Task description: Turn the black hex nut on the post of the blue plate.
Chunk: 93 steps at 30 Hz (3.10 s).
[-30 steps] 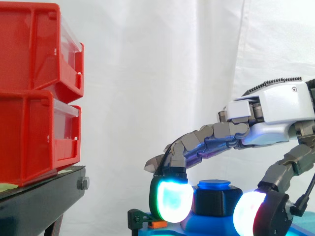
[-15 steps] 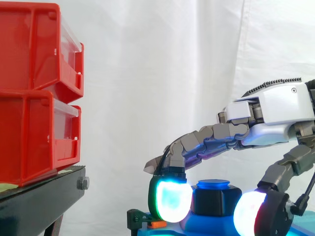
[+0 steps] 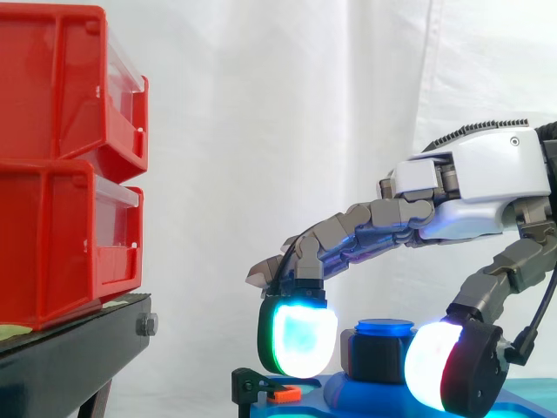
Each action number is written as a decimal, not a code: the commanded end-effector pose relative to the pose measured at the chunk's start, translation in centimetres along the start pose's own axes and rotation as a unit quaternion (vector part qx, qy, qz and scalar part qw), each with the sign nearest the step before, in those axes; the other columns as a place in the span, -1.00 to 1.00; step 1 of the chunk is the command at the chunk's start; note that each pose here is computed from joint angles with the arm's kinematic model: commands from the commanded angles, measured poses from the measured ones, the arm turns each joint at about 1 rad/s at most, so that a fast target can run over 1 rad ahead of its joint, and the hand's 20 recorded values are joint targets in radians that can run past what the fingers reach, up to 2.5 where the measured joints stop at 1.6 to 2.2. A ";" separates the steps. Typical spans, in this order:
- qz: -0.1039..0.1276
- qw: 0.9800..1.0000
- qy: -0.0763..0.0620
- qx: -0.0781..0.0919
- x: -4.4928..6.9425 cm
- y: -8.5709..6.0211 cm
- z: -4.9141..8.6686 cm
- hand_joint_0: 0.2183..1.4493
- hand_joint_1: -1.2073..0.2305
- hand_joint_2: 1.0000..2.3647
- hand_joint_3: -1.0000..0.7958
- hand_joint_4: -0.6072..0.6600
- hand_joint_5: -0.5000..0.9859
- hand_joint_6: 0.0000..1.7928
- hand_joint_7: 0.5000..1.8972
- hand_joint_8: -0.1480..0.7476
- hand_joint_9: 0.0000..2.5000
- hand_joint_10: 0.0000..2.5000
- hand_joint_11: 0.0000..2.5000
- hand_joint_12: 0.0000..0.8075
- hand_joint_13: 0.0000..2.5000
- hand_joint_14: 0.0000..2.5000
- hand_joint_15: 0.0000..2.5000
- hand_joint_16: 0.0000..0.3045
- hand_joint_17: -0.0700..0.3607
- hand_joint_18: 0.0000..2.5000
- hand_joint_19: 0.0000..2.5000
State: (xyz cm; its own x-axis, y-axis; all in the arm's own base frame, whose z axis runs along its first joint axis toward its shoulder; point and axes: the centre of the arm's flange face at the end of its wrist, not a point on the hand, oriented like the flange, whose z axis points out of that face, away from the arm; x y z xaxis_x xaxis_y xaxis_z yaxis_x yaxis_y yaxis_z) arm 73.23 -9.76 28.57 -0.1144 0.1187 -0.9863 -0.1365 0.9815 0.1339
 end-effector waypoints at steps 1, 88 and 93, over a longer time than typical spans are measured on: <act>0.000 1.000 0.000 0.002 0.0 -0.3 -0.1 -0.47 -0.37 -1.00 -0.43 0.23 -0.61 -0.44 -0.32 -0.21 -0.85 -1.00 -1.00 -0.17 -0.89 -1.00 -1.00 -0.70 -0.19 -1.00 -0.99; 0.000 1.000 0.005 0.005 0.0 -0.6 -0.3 -0.35 -0.44 -0.99 -0.34 0.20 -0.57 -0.44 -0.03 -0.21 -0.77 -1.00 -1.00 -0.20 -0.80 -1.00 -1.00 -0.71 -0.22 -0.90 -1.00; 0.000 1.000 0.005 0.005 0.1 -0.6 -0.3 -0.41 -0.42 -0.99 -0.38 0.20 -0.57 -0.44 -0.04 -0.20 -0.77 -1.00 -1.00 -0.19 -0.80 -1.00 -1.00 -0.71 -0.21 -0.90 -1.00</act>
State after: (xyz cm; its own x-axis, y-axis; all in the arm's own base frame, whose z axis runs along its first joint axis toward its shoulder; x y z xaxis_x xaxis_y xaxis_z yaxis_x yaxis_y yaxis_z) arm 73.01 -10.37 28.43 -0.1248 0.1170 -0.9853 -0.1274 0.9829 0.1329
